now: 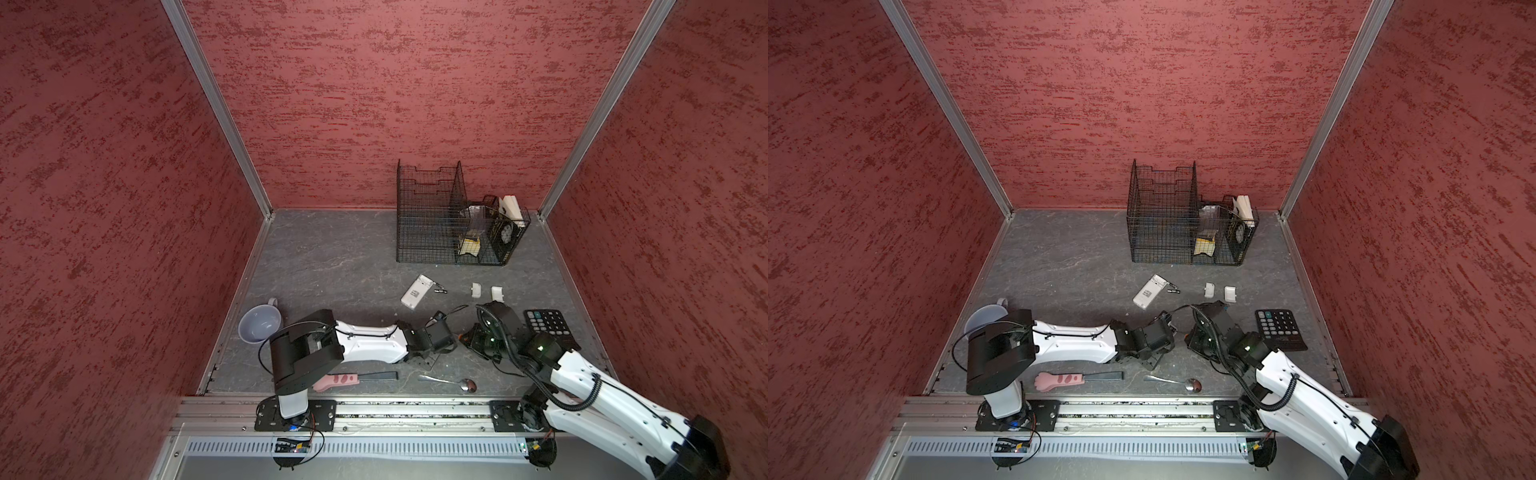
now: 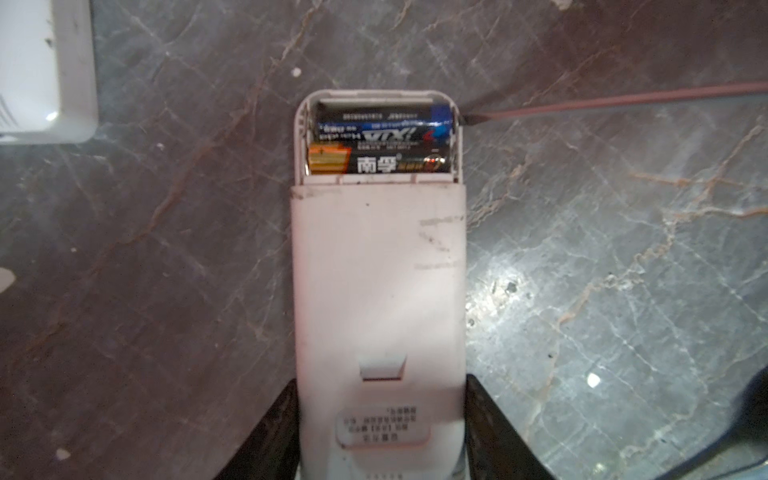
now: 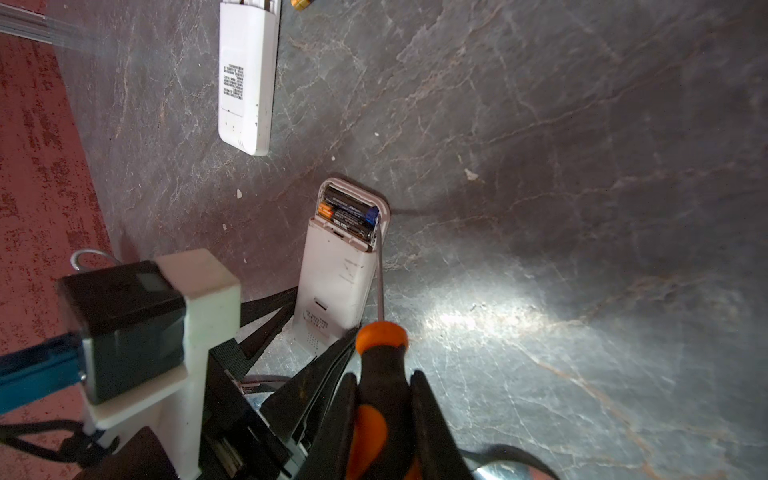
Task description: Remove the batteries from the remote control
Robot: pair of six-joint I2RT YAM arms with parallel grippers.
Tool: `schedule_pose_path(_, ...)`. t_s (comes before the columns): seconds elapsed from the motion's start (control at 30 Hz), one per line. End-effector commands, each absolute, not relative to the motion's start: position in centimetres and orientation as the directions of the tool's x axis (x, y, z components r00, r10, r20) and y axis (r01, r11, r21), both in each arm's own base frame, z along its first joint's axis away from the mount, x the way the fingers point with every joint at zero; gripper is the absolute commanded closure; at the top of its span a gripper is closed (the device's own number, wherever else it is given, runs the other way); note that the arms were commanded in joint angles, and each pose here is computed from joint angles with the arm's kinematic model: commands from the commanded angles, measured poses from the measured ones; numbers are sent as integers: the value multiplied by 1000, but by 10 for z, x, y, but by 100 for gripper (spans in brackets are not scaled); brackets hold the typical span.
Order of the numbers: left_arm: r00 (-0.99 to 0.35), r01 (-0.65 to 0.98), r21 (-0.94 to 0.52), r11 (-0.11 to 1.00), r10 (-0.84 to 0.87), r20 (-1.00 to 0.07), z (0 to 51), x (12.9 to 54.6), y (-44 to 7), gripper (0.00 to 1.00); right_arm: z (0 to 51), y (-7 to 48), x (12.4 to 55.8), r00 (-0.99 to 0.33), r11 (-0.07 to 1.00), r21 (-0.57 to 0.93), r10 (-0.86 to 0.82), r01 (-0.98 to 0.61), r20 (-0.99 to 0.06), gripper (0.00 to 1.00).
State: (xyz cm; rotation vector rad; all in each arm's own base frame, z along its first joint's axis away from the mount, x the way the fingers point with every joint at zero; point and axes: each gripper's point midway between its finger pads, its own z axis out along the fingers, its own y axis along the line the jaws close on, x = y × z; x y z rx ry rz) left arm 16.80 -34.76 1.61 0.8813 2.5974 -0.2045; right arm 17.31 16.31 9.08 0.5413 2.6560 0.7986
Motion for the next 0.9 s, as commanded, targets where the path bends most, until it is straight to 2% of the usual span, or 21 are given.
schedule_pose_path(0.0, -765, 617, 31, 786, 609, -212, -27, 140, -312, 58, 106, 167, 184, -862, 751, 608, 464, 258, -207, 100)
schedule_pose_path(0.37, -767, 615, 28, 788, 605, -213, -26, 140, -313, 59, 114, 166, 185, -862, 758, 603, 457, 249, -219, 100)
schedule_pose_path(0.87, -768, 613, 25, 789, 604, -213, -26, 140, -314, 60, 101, 165, 181, -865, 756, 598, 461, 265, -199, 100)
